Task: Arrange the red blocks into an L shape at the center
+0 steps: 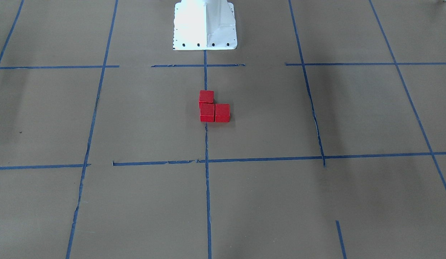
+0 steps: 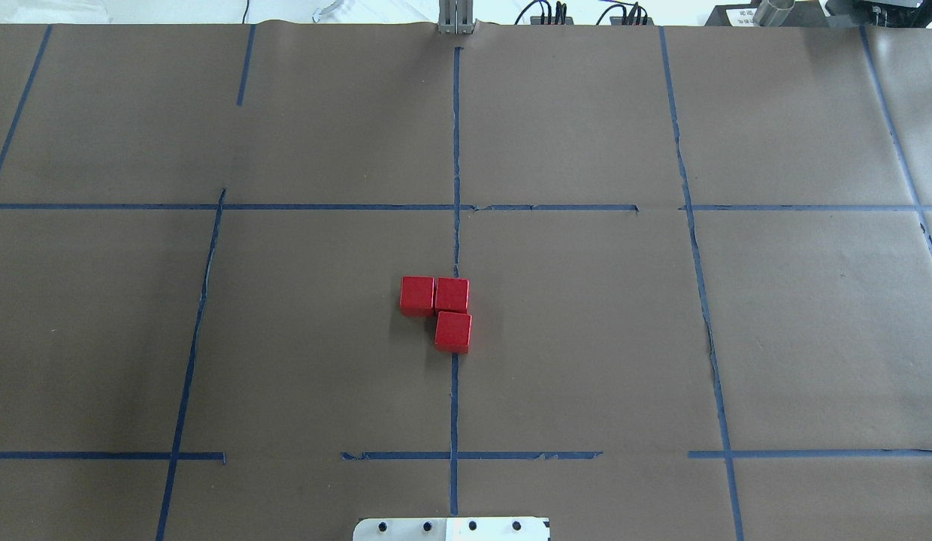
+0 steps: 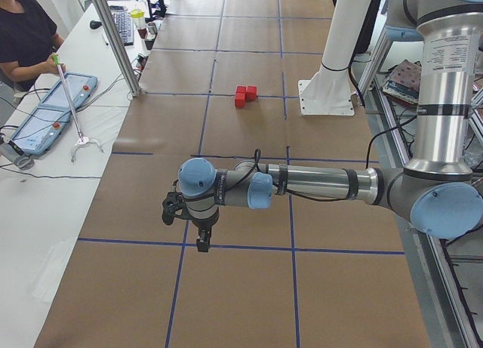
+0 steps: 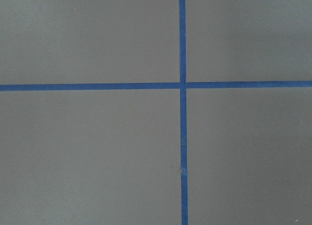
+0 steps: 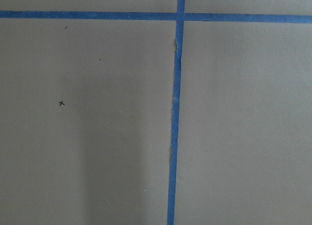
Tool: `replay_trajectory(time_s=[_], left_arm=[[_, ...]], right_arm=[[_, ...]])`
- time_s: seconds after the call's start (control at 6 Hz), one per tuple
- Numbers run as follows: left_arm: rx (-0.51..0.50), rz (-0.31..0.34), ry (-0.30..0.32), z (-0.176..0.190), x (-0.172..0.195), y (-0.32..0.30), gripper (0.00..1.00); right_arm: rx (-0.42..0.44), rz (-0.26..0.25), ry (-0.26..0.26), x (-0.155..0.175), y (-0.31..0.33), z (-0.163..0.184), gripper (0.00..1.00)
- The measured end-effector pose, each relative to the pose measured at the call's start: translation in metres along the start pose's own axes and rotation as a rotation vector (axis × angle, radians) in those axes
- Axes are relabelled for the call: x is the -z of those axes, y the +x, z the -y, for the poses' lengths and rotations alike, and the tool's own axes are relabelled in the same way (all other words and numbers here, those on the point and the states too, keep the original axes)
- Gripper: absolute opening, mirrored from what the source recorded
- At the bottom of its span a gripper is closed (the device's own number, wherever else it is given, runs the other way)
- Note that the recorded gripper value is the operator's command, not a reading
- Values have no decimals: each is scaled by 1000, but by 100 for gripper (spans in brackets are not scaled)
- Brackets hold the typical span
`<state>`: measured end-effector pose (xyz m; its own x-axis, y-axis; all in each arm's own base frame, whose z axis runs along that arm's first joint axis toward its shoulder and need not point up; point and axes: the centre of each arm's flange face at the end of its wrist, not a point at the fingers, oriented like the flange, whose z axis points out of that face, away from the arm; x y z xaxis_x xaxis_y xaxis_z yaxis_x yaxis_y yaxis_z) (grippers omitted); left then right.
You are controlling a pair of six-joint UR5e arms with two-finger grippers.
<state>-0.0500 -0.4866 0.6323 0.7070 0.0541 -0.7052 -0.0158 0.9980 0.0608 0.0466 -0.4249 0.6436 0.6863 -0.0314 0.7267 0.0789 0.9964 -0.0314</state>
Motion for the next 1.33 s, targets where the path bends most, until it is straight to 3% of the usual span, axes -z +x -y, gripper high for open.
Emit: replay_trajectory(time_s=[0.5, 0.83, 1.33], left_arm=[[-29, 2, -13, -2, 1, 11, 100], [28, 2, -69, -12, 0, 5, 100], [42, 3, -77, -23, -1, 0, 100]], right_arm=[[7, -4, 7, 3, -3, 3, 100], [8, -3, 9, 4, -4, 2, 100], [10, 3, 14, 7, -8, 0, 100]])
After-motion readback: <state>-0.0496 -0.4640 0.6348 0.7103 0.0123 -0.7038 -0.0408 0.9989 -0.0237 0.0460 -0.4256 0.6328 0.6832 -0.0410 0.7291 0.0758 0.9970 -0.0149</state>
